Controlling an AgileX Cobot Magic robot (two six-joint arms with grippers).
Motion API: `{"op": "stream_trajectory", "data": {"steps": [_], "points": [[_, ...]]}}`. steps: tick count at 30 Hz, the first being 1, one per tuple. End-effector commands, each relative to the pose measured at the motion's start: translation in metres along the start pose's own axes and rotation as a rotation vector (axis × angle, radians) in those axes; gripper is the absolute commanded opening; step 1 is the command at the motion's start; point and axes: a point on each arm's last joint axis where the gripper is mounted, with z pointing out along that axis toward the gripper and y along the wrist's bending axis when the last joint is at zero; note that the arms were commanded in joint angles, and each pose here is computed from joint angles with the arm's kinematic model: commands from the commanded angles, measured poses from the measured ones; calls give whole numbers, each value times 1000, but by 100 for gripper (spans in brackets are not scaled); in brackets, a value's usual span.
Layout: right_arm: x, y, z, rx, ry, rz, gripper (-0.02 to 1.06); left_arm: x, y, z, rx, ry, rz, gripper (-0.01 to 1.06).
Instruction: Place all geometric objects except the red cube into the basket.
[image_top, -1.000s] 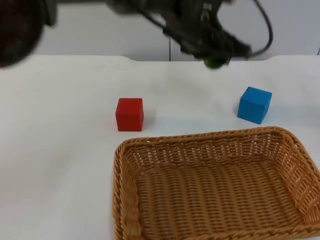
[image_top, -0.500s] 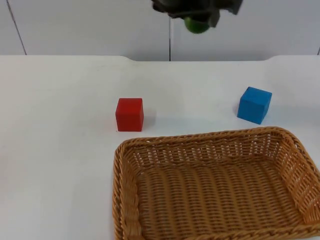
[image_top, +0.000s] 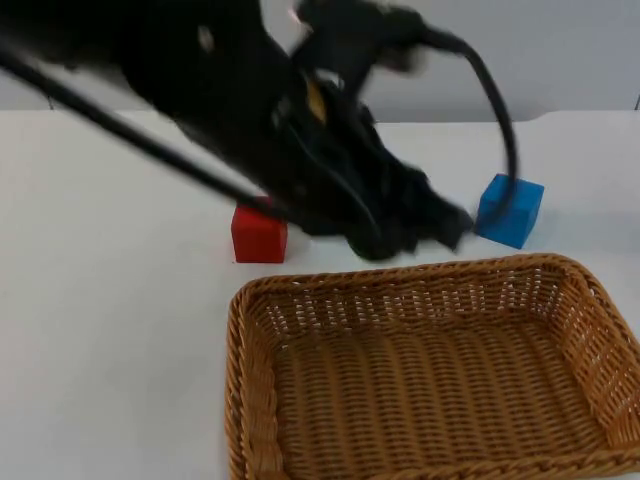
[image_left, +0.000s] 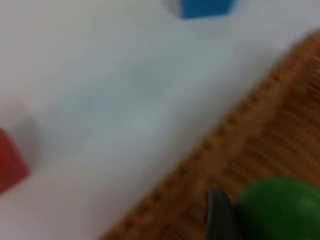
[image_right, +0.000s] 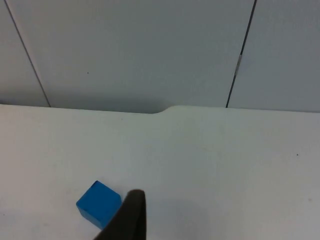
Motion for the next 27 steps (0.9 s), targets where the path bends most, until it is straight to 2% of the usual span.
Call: {"op": "stream_trajectory", "data": {"steps": [1,5,12,15,18,19,23,27], "points": [[-3,0,-5,-5,-22,1,104,6,-15,0,29,-24,21,1],[-3,0,-5,-5,-20,1,104,20,-23,16,38,36,53,1],[-3,0,-5,-5,-20,1,104,51,-19,58,16,174,116,1],[-3,0,-5,-5,-20,1,104,54,-19,63,13,189,131,2],[-3,0,-5,-3,-21,-11,104,49,-20,62,18,147,127,28],[-3,0,-5,-3,-21,-11,104,49,-20,62,18,147,127,28],[-3,0,-5,-3,-18,-19,104,42,-21,61,16,151,127,105],[-3,0,-5,-3,-18,-23,104,30,-21,50,7,169,186,104]]}}
